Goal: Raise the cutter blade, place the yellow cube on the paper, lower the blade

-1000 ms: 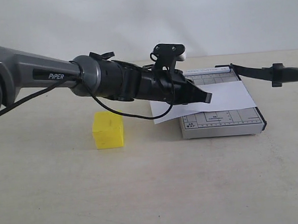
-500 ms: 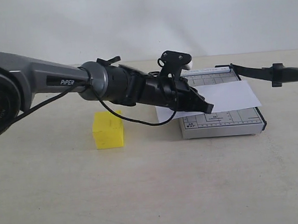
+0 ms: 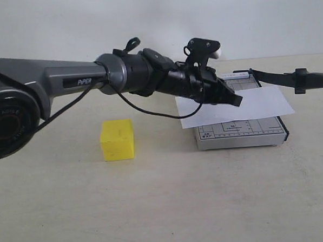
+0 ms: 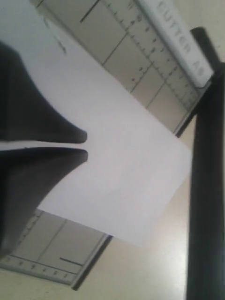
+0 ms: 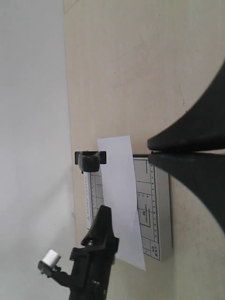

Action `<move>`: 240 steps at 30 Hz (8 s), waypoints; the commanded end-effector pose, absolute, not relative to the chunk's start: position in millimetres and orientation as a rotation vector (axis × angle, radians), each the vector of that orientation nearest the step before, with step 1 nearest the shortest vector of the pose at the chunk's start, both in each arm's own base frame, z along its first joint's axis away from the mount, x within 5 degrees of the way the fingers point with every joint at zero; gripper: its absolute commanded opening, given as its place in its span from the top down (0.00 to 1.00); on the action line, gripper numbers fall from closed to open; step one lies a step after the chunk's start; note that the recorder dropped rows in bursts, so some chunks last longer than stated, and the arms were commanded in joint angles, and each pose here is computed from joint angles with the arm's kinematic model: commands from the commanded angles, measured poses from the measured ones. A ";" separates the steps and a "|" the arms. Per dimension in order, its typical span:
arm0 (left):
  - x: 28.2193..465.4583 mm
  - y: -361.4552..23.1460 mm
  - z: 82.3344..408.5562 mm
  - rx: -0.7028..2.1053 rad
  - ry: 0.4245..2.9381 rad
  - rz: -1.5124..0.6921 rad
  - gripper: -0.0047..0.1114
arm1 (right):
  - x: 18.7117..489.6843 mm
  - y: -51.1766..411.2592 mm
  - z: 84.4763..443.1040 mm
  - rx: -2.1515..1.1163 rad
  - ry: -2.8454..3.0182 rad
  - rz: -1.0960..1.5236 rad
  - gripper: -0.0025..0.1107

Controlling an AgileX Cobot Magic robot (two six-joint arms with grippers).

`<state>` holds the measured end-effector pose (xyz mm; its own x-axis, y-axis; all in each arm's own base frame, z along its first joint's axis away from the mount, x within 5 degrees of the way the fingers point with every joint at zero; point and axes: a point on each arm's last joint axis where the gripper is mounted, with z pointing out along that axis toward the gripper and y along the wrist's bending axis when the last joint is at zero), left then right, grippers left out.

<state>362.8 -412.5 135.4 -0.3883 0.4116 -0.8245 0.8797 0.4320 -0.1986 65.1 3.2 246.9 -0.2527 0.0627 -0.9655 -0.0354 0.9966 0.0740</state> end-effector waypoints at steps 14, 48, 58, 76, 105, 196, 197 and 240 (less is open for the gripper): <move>345.3 -376.3 133.0 0.804 2.240 -0.738 0.92 | 65.6 3.3 245.7 0.017 1.825 0.091 0.98; 364.5 -394.9 85.7 1.038 2.396 -0.744 0.92 | 65.7 3.6 246.3 0.023 1.819 0.101 0.98; 376.3 -388.0 91.7 1.127 2.310 -0.709 0.92 | 65.7 4.2 246.3 0.033 1.819 0.118 0.98; 365.1 -398.0 92.2 1.163 2.302 -0.747 0.92 | 65.7 4.2 246.3 0.033 1.819 0.118 0.98; 332.3 -316.8 221.7 0.231 1.917 -0.582 0.92 | 65.4 4.1 245.3 0.033 1.831 0.116 0.98; 377.7 -401.9 179.1 1.600 1.712 -0.622 0.92 | 66.1 4.6 248.0 0.039 1.800 0.130 0.98; 379.6 -403.6 178.3 1.591 1.709 -0.623 0.92 | 66.1 4.6 248.0 0.039 1.800 0.130 0.98; 389.9 -415.8 155.3 1.389 1.764 -0.747 0.76 | 66.0 4.8 247.7 0.044 1.804 0.137 0.98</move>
